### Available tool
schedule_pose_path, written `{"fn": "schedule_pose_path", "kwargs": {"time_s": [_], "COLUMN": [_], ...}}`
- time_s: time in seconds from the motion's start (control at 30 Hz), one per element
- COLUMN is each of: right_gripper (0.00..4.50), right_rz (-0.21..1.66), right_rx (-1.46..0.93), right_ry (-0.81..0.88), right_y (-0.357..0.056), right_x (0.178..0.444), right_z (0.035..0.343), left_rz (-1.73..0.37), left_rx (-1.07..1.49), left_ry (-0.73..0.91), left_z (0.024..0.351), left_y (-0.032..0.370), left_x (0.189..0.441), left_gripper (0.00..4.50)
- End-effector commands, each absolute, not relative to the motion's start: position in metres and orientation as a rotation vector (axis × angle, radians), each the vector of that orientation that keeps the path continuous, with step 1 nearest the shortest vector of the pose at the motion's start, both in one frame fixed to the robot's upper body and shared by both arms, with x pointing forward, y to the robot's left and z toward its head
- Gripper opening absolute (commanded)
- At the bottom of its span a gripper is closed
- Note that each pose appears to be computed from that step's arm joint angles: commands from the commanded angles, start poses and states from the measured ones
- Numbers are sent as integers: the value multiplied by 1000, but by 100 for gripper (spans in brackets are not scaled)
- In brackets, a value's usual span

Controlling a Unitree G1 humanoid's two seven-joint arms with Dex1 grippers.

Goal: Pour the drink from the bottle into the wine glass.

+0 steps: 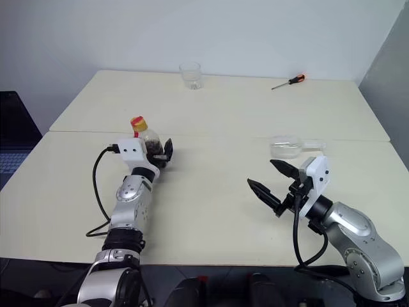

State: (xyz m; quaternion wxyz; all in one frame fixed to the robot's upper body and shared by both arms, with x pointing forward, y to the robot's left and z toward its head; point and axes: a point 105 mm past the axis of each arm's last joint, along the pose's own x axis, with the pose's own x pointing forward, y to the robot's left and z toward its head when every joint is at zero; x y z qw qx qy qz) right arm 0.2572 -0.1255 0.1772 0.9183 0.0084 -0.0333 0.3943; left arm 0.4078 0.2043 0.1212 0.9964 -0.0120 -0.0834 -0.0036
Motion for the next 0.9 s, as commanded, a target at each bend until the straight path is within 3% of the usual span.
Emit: {"fn": "schedule_pose_path", "kwargs": {"time_s": [0.03, 0.13, 0.23, 0.6, 0.9], "right_gripper": [450, 450, 450, 450, 450], "right_rz": [831, 833, 836, 818, 820], "right_rx": [4, 5, 5, 20, 32], "right_ry": [-111, -110, -111, -146, -152], "right_y": [-122, -121, -121, -107, -102], "right_x": [252, 252, 253, 277, 279], "right_z": [188, 188, 188, 206, 207], "left_rz": [-23, -21, -22, -199, -157], "left_rx": [-21, -21, -22, -11, -17], "left_ry": [-239, -241, -241, -200, -175], "left_z": [139, 139, 139, 139, 135], "left_y": [204, 205, 205, 175, 183], "left_x": [409, 408, 408, 400, 401], "left_gripper": [333, 263, 239, 232, 232]}}
